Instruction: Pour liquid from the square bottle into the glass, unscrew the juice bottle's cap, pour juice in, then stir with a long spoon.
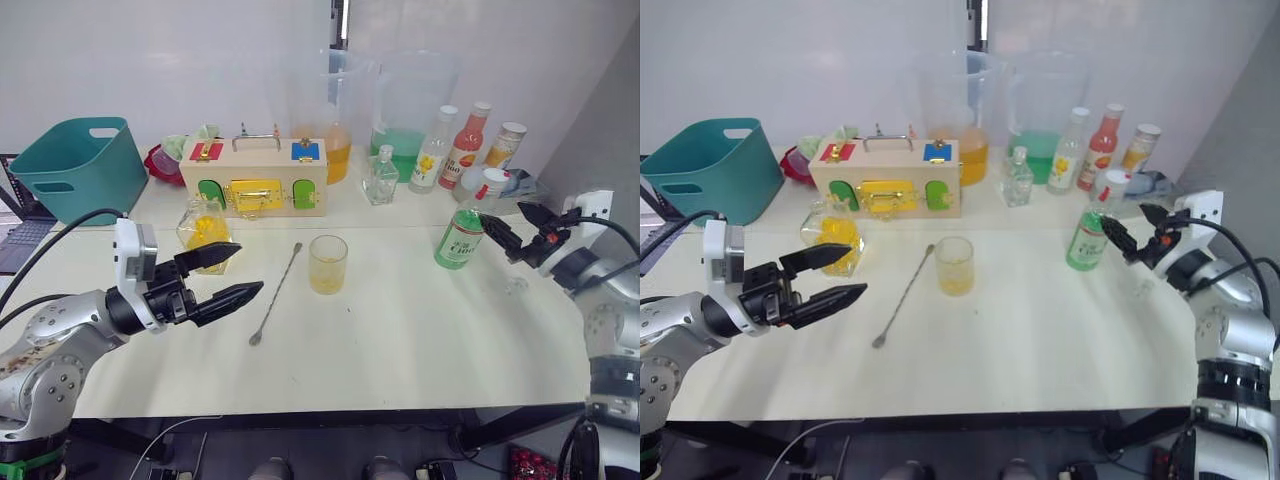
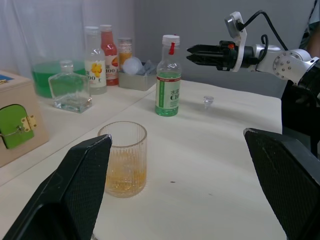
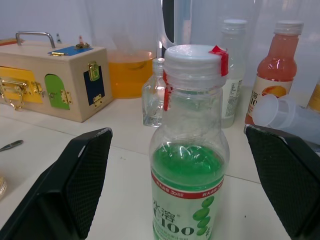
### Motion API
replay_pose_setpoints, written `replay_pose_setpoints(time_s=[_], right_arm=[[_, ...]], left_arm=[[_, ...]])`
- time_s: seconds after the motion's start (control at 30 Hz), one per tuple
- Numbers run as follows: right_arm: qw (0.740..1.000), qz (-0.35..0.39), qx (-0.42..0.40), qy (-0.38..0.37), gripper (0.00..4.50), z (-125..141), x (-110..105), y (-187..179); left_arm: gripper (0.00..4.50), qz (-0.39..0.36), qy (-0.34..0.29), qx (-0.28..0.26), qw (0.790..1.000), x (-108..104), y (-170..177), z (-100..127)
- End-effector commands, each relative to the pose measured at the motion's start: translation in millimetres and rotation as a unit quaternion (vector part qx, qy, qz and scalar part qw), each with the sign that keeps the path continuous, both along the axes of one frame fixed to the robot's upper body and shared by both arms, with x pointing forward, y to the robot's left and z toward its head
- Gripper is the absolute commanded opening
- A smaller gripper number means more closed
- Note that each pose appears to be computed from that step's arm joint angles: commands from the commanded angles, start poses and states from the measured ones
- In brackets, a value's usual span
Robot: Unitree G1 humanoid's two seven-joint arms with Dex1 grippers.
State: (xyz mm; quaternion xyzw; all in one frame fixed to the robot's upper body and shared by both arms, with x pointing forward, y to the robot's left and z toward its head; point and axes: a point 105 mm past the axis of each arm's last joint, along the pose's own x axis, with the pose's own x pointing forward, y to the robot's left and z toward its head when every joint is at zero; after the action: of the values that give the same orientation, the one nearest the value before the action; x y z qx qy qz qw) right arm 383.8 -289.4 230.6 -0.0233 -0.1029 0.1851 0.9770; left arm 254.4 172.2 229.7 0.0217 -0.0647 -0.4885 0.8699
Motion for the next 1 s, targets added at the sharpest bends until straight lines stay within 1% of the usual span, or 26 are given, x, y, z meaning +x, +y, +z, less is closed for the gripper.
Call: replay_pose_setpoints(time_s=[0.03,0.17,0.3,0.37,0.47,0.6,0.7,0.73,0.87,0.93,1.0], right_arm=[[0.999,-0.012,-0.008,-0.029,4.50,19,10,-3],[1.000,0.009,-0.014,-0.024,4.50,21,22,7],[1.000,0.018,-0.019,-0.013,4.50,19,31,11],[1.000,0.017,-0.020,-0.012,4.50,20,35,11],[1.000,0.016,-0.014,-0.011,3.73,21,39,11],[0.999,0.025,-0.020,-0.008,2.30,19,40,13],[0.999,0.038,-0.023,-0.010,1.42,19,38,14],[0.999,0.043,-0.022,-0.014,1.32,21,37,14],[0.996,0.075,-0.028,-0.028,1.31,30,30,19],[0.992,0.114,-0.033,-0.034,1.31,36,21,29],[0.985,0.166,-0.041,-0.033,1.31,39,8,43]], left_arm=[[4.48,-0.009,-0.004,0.007,1.000,-13,-8,1],[4.48,-0.001,-0.002,0.005,1.000,-18,-10,0],[4.48,0.013,-0.001,0.014,1.000,-19,-8,-3],[4.48,0.006,0.003,0.019,1.000,-23,-11,-3],[4.50,0.002,0.006,0.020,1.000,-26,-13,-4],[4.50,0.007,0.006,0.021,1.000,-27,-12,-4],[4.50,0.000,0.009,0.028,1.000,-30,-15,-7],[4.50,-0.006,0.010,0.028,1.000,-31,-17,-8],[4.50,-0.015,0.010,0.032,0.999,-29,-18,-7],[4.50,-0.019,0.012,0.037,0.999,-26,-15,-7],[4.50,-0.021,0.015,0.042,0.999,-22,-11,-8]])
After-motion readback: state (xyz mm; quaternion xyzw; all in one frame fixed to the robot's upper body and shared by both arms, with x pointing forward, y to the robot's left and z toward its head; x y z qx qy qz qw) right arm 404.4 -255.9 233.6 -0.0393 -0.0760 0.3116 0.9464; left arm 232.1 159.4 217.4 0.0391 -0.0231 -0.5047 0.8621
